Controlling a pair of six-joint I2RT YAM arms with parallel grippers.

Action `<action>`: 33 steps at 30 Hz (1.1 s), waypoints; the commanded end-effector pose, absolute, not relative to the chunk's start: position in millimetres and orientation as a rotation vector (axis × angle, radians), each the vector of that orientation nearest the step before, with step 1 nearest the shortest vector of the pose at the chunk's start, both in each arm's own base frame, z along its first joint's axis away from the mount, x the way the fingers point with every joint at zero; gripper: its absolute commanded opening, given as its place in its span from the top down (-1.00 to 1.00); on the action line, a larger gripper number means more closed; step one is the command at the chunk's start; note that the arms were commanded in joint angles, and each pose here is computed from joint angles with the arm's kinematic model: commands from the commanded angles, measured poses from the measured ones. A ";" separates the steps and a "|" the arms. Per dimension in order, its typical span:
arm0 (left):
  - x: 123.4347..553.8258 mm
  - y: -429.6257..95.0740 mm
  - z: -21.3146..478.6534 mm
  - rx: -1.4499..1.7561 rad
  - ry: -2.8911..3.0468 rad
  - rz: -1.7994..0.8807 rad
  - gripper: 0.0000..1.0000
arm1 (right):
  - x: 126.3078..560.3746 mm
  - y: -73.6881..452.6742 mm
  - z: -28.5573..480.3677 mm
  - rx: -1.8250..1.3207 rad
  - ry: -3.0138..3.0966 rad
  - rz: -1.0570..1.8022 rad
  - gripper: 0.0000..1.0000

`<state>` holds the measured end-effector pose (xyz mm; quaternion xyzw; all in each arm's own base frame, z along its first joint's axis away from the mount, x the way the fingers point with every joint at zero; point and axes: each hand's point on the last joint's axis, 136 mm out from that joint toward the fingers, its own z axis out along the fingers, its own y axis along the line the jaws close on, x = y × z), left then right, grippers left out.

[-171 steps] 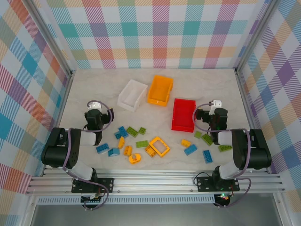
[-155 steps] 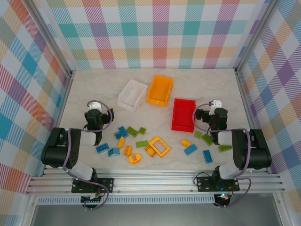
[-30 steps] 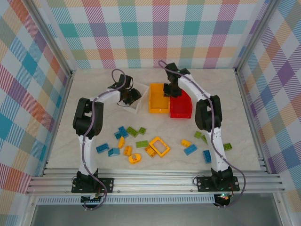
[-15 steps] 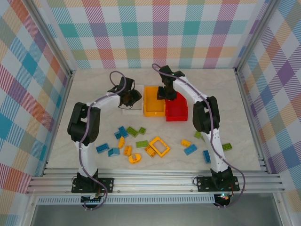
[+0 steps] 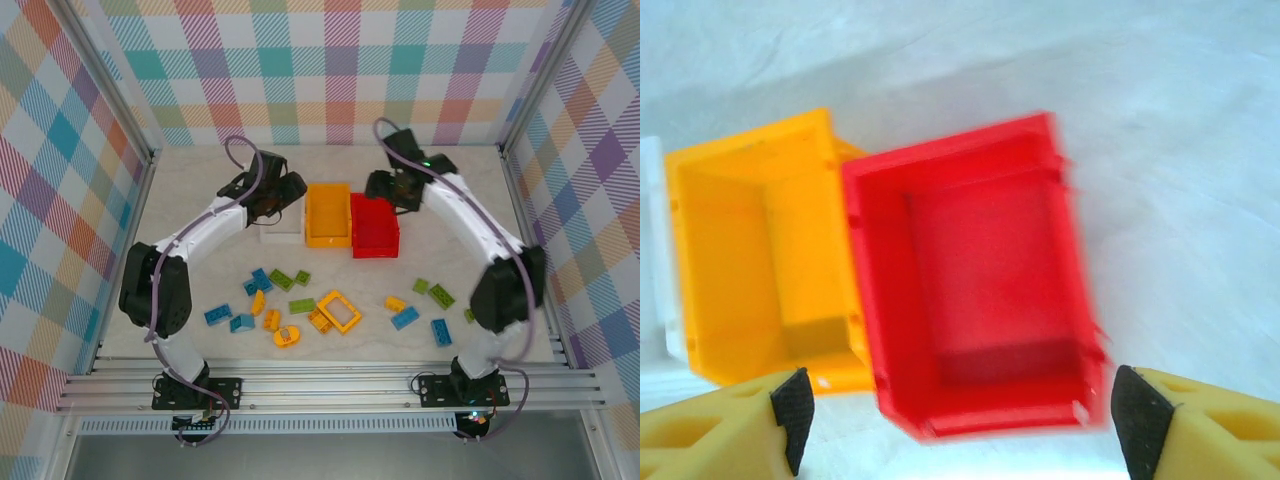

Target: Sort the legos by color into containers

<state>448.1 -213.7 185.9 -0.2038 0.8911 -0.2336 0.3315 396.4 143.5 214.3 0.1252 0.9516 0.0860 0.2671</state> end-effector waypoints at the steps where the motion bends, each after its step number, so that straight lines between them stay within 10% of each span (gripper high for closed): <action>1: 408.0 -276.1 224.8 -0.290 2.264 -0.759 -0.47 | 334.2 70.6 190.5 0.785 2.575 0.129 -0.67; 10: 252.0 -426.3 193.1 0.188 2.280 -1.037 -0.59 | 196.1 -35.9 97.3 1.594 2.525 0.210 -0.87; 20: 186.3 -463.8 167.7 0.353 2.300 -1.142 -0.59 | 205.7 -66.2 35.2 1.790 2.485 0.413 -0.96; 33: 190.7 -442.6 180.6 0.325 2.269 -1.079 -0.54 | 203.9 -65.6 6.9 1.885 2.472 0.510 -0.15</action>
